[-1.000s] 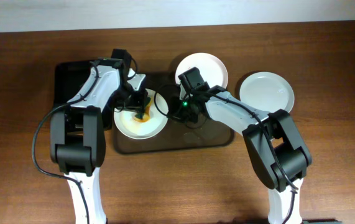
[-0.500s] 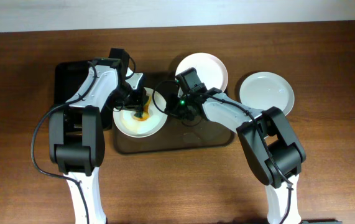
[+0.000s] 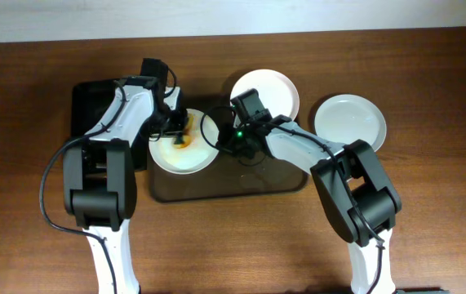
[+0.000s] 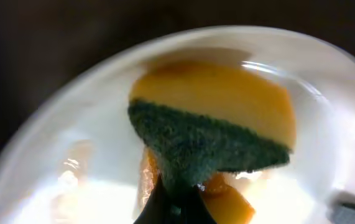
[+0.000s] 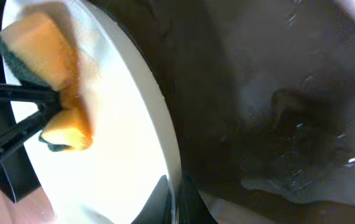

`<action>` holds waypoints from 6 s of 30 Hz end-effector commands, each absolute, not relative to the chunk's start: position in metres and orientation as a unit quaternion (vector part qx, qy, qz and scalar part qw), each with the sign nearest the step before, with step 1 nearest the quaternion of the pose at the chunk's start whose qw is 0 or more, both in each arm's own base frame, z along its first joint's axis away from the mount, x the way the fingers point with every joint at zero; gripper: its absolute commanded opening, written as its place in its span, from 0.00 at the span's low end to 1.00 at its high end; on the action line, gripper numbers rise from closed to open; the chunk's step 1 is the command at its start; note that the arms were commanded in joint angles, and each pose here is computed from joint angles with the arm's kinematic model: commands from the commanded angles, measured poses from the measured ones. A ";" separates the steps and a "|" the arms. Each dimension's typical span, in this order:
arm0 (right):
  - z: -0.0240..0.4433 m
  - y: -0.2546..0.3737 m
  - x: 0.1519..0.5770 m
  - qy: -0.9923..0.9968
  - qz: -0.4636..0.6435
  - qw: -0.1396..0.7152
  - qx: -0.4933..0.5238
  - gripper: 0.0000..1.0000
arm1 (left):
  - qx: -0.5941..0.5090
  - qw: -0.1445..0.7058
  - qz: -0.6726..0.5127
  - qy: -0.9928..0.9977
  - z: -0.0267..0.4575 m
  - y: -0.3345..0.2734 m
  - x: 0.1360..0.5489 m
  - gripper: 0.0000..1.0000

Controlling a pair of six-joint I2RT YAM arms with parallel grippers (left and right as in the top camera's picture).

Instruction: Clean dirty plates on tray and stack at the side

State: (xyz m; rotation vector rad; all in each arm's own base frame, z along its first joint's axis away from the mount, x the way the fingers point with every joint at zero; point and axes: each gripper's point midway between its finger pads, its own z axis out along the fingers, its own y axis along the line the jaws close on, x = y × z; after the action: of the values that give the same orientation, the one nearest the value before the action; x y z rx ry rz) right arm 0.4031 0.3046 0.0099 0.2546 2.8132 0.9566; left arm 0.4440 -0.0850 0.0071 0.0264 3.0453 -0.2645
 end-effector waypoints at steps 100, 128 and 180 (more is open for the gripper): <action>0.262 0.218 0.354 0.816 -0.288 0.495 -0.084 0.04 | 0.050 0.143 -0.121 0.981 0.110 -0.067 0.509 0.00; 0.112 -0.111 0.382 0.928 0.035 0.153 0.337 0.04 | 0.050 0.145 -0.120 0.981 0.110 -0.067 0.510 0.00; 0.015 0.224 0.372 0.974 0.206 0.000 0.097 0.04 | 0.051 0.148 -0.121 0.980 0.111 -0.067 0.511 0.01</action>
State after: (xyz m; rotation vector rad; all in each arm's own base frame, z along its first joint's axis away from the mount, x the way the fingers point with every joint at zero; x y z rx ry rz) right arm 0.3897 0.1969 0.0152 0.4471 3.0032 0.5660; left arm 0.5117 -0.0669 0.1119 0.1586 2.8154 -0.3478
